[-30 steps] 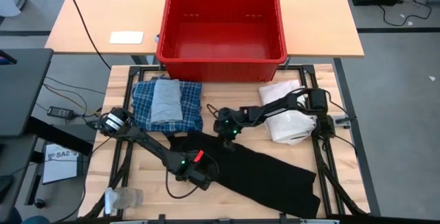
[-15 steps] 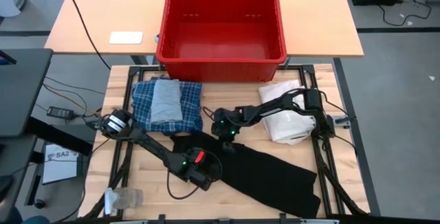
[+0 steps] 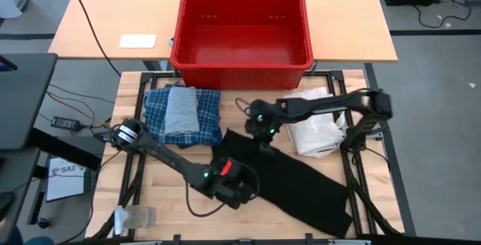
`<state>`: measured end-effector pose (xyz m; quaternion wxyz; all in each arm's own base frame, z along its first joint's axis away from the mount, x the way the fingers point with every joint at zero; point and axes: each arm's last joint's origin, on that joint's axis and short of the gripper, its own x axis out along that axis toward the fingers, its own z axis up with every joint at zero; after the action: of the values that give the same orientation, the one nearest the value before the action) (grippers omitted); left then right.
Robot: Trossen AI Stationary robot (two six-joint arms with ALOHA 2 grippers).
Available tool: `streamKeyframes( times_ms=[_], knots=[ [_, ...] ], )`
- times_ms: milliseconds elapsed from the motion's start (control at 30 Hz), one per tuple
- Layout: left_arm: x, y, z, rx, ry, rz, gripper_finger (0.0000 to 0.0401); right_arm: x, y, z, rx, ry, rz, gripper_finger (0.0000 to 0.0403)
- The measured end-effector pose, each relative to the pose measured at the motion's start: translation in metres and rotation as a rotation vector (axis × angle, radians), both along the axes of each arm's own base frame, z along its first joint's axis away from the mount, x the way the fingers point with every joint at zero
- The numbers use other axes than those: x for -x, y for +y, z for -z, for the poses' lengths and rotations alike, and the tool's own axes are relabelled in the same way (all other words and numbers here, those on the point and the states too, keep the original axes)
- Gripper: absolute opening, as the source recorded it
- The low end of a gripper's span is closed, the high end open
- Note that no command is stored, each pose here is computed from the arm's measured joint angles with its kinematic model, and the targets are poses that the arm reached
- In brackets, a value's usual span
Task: Fold Laundry from Bin
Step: Fold the black shirt
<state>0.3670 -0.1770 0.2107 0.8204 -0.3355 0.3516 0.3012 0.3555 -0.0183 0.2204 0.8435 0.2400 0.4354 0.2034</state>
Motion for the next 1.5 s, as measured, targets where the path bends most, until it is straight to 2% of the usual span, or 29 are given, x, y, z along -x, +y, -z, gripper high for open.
streamKeyframes(
  times_ms=[100,200,400,567,733,800,1000,1167,1300,1500],
  knots=[
    [-0.006,0.005,-0.035,-0.101,0.002,0.014,0.0002,0.013,-0.001,-0.029,0.052,-0.064,0.042,0.0018],
    [-0.004,0.016,-0.067,-0.200,0.075,0.020,0.0002,0.024,-0.003,-0.050,0.103,-0.125,0.098,0.0018],
    [0.003,0.046,-0.120,-0.304,0.196,0.044,0.0002,0.044,-0.023,-0.091,0.188,-0.300,0.222,0.0018],
    [0.008,0.076,-0.162,-0.386,0.226,0.067,0.0002,0.056,-0.052,-0.126,0.237,-0.455,0.303,0.0018],
    [0.014,0.109,-0.211,-0.448,0.152,0.084,0.0002,0.063,-0.071,-0.174,0.331,-0.590,0.324,0.0018],
    [0.022,0.122,-0.228,-0.475,0.067,0.084,0.0002,0.069,-0.075,-0.194,0.375,-0.639,0.329,0.0018],
    [0.052,0.139,-0.278,-0.535,-0.144,0.122,0.0002,0.088,-0.074,-0.238,0.400,-0.661,0.331,0.0018],
    [0.065,0.138,-0.299,-0.518,-0.271,0.247,0.0002,0.099,-0.061,-0.240,0.374,-0.571,0.348,0.0018],
    [0.068,0.131,-0.297,-0.519,-0.241,0.381,0.0002,0.108,-0.042,-0.244,0.354,-0.527,0.382,0.0018],
    [0.073,0.135,-0.295,-0.559,-0.183,0.453,0.0002,0.107,-0.021,-0.247,0.343,-0.496,0.510,0.0018]
  ],
)
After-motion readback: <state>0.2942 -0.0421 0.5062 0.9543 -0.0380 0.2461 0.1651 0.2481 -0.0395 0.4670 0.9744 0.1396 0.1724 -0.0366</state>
